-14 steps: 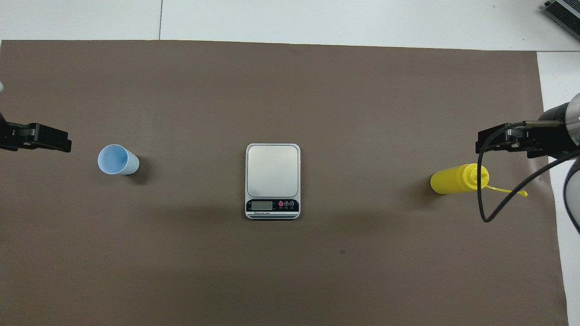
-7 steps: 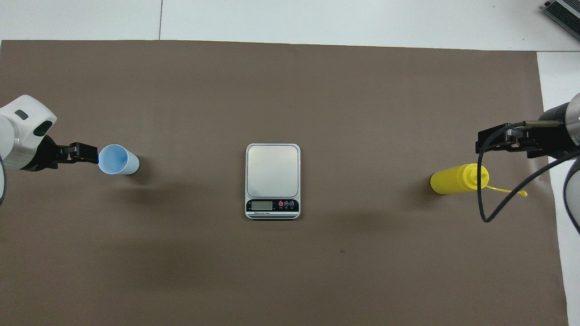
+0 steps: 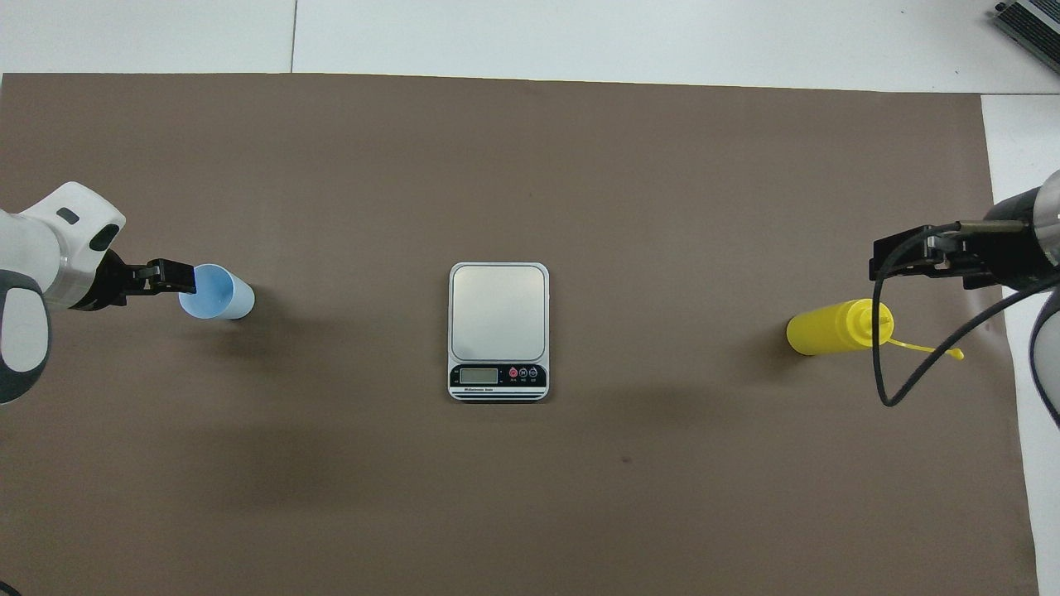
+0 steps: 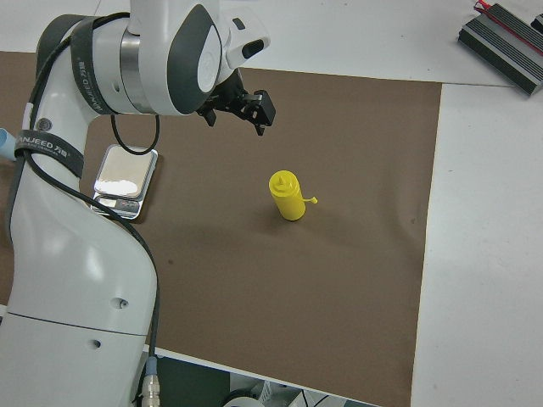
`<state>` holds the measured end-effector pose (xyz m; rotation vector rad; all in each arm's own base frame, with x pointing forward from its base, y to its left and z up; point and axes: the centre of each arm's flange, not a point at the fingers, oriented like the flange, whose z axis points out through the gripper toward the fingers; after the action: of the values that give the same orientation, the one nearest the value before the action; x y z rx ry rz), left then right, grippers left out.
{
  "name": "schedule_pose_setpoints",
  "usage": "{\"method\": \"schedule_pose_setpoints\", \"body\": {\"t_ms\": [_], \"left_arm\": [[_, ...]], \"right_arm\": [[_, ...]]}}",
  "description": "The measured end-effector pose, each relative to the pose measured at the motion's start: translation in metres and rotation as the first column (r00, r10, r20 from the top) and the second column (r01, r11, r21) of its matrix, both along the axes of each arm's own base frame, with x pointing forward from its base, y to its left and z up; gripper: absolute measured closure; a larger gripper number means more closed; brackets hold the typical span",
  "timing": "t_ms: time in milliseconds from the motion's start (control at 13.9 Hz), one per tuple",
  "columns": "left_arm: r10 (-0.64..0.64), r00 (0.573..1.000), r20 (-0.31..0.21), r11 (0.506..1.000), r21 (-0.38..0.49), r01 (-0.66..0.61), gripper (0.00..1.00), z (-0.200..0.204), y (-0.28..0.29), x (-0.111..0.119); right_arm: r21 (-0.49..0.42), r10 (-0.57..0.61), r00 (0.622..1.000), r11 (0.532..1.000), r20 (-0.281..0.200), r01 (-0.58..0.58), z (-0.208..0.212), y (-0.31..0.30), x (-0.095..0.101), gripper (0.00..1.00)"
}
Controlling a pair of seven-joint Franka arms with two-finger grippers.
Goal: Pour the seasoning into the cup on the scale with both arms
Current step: 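Reach the left gripper to the blue cup and grasp it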
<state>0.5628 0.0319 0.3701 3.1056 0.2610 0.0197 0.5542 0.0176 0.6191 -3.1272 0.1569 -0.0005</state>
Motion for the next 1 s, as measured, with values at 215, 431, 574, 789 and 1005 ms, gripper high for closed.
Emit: {"method": "schedule_pose_setpoints", "body": {"t_ms": [215,431,574,789,1005], "left_arm": [[0.016,1.000,-0.012,1.000,-0.002,-0.016,0.00,-0.020,-0.006,-0.007],[0.022,1.000,-0.010,1.000,-0.002,-0.022,0.00,-0.033,-0.006,-0.014],[0.023,1.000,-0.011,1.000,-0.002,-0.023,0.22,-0.034,-0.006,-0.014],[0.010,1.000,-0.010,1.000,-0.002,-0.010,0.59,-0.034,-0.007,-0.014],[-0.048,0.999,-0.002,0.999,-0.004,0.048,0.89,-0.031,-0.010,-0.013]], "right_arm": [[0.000,0.000,1.000,1.000,0.000,0.000,0.000,0.000,0.000,0.00],[0.000,0.000,1.000,1.000,0.000,0.000,0.000,0.000,0.000,0.00],[0.000,0.000,1.000,1.000,0.000,0.000,0.000,0.000,0.000,0.00],[0.000,0.000,1.000,1.000,0.000,0.000,0.000,0.000,0.000,0.00],[0.000,0.000,1.000,1.000,0.000,0.000,0.000,0.000,0.000,0.00]]}}
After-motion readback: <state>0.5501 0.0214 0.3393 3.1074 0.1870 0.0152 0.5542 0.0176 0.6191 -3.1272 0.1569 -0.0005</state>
